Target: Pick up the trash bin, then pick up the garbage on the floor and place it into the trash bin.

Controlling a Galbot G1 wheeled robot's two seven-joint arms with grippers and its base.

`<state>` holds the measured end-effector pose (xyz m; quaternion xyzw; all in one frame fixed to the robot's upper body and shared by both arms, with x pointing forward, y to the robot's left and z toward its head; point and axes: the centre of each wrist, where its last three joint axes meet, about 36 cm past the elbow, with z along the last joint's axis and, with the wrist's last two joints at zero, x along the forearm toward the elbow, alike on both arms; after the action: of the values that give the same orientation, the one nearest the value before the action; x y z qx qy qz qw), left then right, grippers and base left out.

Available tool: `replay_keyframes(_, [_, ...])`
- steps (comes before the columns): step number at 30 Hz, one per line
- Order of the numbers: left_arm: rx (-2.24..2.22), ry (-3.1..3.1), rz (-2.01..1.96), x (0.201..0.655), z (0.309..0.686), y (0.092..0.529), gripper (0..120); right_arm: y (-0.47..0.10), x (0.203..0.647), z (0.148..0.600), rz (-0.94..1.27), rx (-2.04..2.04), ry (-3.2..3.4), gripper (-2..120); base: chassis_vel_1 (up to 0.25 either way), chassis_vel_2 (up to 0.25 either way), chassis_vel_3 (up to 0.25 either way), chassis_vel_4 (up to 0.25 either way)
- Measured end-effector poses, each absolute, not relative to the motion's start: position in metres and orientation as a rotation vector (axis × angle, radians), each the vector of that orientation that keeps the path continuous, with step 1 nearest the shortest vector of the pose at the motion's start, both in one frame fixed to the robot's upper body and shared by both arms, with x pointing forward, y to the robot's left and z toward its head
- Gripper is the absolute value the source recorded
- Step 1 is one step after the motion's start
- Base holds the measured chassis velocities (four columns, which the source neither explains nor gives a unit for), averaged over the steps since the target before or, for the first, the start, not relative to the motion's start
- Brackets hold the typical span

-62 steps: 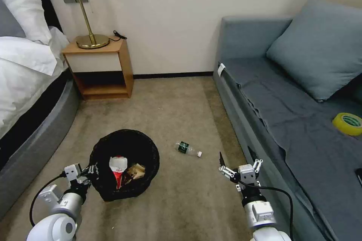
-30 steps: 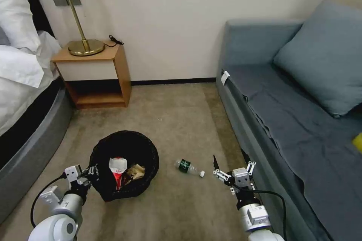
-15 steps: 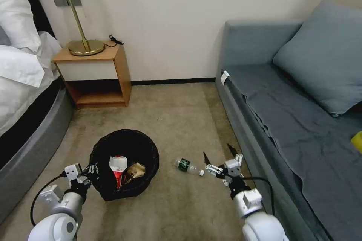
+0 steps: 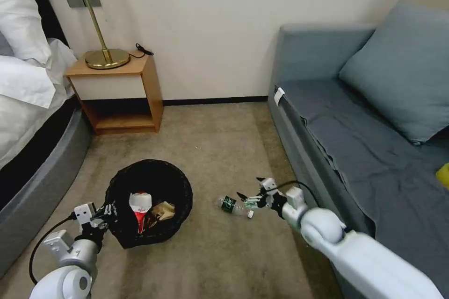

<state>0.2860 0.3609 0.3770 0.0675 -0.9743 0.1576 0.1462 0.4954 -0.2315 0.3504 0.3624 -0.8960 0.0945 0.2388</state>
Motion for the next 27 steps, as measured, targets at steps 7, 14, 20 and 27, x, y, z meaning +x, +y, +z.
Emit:
replay_keyframes(7, [0.205,-2.799,0.470,0.284,0.371,0.369,4,-0.223,0.537,0.325,0.299,1.094,-2.211,100,0.000,0.000,0.000,0.000])
replay_keyframes(14, [0.214,-2.799,0.470,0.286,0.367,0.379,4,-0.233,0.570,0.301,0.351,1.161,-2.021,100,0.000,0.000,0.000,0.000])
replay_keyframes(20, [0.210,-2.800,0.469,0.286,0.366,0.382,4,-0.232,0.590,0.294,0.376,1.217,-1.929,100,0.000,0.000,0.000,0.000])
replay_keyframes(27, [0.213,-2.798,0.468,0.284,0.366,0.383,4,-0.222,0.600,0.289,0.411,1.264,-1.881,100,0.000,0.000,0.000,0.000])
